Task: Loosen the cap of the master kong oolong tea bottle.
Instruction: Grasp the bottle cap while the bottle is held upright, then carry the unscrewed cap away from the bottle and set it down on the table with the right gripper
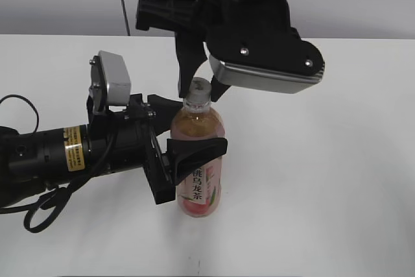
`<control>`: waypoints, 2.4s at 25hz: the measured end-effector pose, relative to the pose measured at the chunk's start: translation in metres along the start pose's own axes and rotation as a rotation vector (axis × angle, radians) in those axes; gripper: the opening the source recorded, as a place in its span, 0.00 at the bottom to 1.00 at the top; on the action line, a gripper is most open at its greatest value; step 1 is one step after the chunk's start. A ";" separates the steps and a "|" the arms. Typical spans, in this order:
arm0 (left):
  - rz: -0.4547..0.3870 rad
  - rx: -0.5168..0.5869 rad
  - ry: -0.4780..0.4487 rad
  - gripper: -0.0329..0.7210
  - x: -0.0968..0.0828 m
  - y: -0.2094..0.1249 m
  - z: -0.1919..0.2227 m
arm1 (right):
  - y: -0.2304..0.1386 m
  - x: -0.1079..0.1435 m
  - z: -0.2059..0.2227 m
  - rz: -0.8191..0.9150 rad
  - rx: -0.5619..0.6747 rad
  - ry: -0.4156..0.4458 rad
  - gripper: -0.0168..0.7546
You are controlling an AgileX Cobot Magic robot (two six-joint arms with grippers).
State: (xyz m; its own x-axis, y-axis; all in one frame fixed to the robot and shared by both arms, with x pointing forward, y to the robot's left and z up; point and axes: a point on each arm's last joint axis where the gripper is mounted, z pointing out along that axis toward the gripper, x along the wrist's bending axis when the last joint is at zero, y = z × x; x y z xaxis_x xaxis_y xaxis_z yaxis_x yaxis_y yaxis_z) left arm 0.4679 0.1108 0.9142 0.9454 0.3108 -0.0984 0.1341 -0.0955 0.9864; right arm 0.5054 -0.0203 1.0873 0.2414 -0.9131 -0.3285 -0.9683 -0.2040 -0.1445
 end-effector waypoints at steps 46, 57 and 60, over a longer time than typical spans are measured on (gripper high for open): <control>0.001 0.000 -0.003 0.66 0.000 0.000 0.000 | -0.029 0.177 -0.009 2.250 0.256 0.158 0.37; 0.001 0.000 -0.003 0.66 0.000 0.000 0.000 | 0.019 0.216 0.060 2.634 0.420 0.298 0.37; 0.001 0.000 -0.003 0.66 0.000 0.000 0.000 | 0.019 0.218 0.066 2.680 0.443 0.228 0.37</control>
State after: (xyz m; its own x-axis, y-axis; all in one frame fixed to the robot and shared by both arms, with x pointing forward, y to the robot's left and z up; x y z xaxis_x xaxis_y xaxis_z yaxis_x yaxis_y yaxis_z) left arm 0.4676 0.1107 0.9142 0.9464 0.3079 -0.0979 0.1332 -0.0959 0.9864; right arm 0.5439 -0.2002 0.9516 -0.6004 0.7991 -0.0312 0.7979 0.6012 0.0442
